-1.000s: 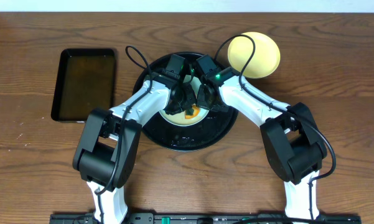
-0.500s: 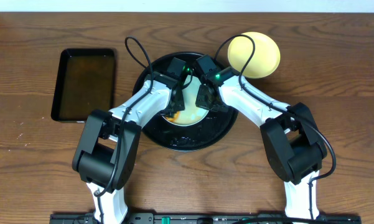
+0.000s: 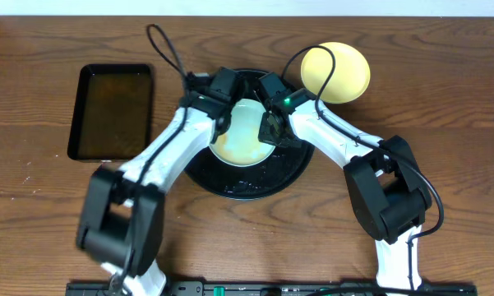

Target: Clean dirty plates on tray and stack at the side

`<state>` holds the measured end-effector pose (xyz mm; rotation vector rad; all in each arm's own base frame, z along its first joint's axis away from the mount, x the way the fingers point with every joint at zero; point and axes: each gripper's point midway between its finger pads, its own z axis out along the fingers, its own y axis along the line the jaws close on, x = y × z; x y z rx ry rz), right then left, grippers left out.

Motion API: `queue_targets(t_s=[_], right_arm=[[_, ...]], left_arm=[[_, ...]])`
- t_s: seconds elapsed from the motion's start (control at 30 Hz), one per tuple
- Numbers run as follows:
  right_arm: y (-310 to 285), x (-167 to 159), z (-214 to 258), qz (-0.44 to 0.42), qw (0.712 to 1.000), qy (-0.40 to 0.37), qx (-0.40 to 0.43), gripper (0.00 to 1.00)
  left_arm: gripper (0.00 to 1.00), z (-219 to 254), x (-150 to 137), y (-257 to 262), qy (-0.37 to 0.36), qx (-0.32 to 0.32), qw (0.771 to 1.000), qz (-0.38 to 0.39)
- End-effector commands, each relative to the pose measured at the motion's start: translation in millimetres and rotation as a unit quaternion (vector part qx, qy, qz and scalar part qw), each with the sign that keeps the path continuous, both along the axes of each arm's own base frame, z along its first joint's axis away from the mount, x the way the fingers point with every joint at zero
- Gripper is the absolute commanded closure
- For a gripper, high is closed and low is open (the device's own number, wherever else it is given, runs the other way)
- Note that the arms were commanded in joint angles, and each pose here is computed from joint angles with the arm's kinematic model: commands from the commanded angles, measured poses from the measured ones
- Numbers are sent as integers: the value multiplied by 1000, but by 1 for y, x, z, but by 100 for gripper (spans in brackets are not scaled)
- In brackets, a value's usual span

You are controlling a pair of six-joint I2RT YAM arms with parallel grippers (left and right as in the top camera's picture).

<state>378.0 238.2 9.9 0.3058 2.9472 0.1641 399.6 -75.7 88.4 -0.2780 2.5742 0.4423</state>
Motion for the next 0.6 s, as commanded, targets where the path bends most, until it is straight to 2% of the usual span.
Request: queue_targets(t_s=[0.0, 0.1, 0.27, 0.57], right_arm=[[3, 12, 7, 63, 998, -25, -20, 99], [12, 25, 24, 109, 993, -50, -19, 99], [16, 47, 66, 164, 981, -91, -45, 99], [0, 67, 139, 199, 957, -150, -149, 99]], left_arm=[[93, 49, 5, 2, -55, -54, 997, 0], [92, 60, 3, 3, -56, -127, 990, -3], [92, 55, 3, 29, -34, -202, 979, 23], [92, 47, -1, 81, -24, -259, 961, 89]])
